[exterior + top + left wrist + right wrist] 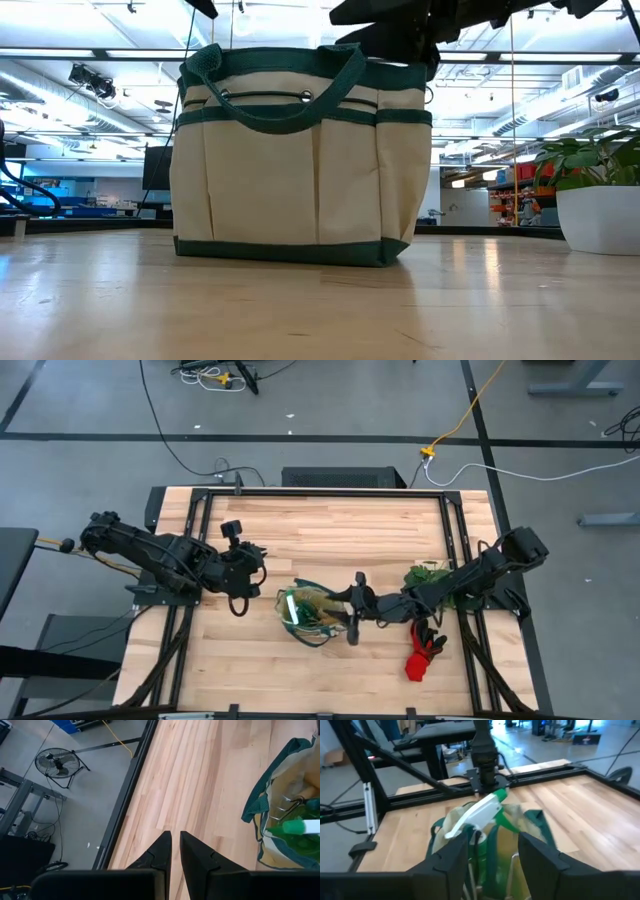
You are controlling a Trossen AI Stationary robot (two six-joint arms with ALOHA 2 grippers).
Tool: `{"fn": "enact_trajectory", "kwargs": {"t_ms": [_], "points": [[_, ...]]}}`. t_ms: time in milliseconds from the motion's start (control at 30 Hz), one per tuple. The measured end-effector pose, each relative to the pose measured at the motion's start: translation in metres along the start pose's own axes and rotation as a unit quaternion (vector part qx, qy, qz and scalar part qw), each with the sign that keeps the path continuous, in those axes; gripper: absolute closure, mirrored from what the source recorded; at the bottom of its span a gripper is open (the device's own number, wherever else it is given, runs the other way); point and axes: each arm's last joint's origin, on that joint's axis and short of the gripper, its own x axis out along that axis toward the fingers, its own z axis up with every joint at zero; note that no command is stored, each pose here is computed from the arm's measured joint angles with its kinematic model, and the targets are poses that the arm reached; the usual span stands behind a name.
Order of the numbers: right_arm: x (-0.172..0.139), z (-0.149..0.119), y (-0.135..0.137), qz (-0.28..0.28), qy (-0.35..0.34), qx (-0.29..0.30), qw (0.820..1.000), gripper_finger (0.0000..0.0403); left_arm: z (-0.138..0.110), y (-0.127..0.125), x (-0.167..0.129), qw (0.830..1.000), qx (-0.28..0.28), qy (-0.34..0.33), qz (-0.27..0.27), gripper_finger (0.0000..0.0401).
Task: Pick & Place Garden tools in Gardening bag
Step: Put the red gloves into the gardening bag
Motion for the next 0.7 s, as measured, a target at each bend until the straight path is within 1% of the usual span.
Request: {"fn": "enact_trajectory", "kwargs": {"t_ms": [133, 267, 367, 433, 500, 567, 633, 700], "points": [[-0.008, 0.008, -0.002, 0.004, 0.009, 0.001, 1.000, 0.0234, 0.000, 0.000, 0.000, 1.000, 0.000, 0.000, 0.000, 0.0357], [-0.024, 0.016, -0.008, 0.017, 0.049, 0.012, 0.999, 0.0248, 0.000, 0.000, 0.000, 1.000, 0.001, 0.000, 0.000, 0.0357], [-0.039, 0.022, -0.013, 0.032, 0.086, 0.039, 0.995, 0.0259, 0.000, 0.000, 0.000, 1.000, 0.001, 0.001, 0.000, 0.0357], [-0.049, 0.025, -0.016, 0.053, 0.121, 0.063, 0.989, 0.0266, -0.001, 0.000, 0.000, 1.000, 0.003, 0.003, 0.001, 0.0357], [-0.060, 0.025, -0.018, 0.074, 0.163, 0.088, 0.980, 0.0272, -0.001, 0.000, 0.000, 1.000, 0.003, 0.003, 0.001, 0.0357], [-0.069, 0.024, -0.020, 0.095, 0.205, 0.123, 0.966, 0.0277, -0.001, 0.000, 0.000, 1.000, 0.003, 0.003, 0.001, 0.0357], [-0.076, 0.020, -0.020, 0.103, 0.255, 0.159, 0.948, 0.0280, -0.001, 0.000, 0.000, 1.000, 0.004, 0.004, 0.001, 0.0357], [-0.081, 0.014, -0.021, 0.096, 0.304, 0.199, 0.927, 0.0281, -0.001, 0.000, 0.000, 1.000, 0.004, 0.004, 0.001, 0.0357]]}}
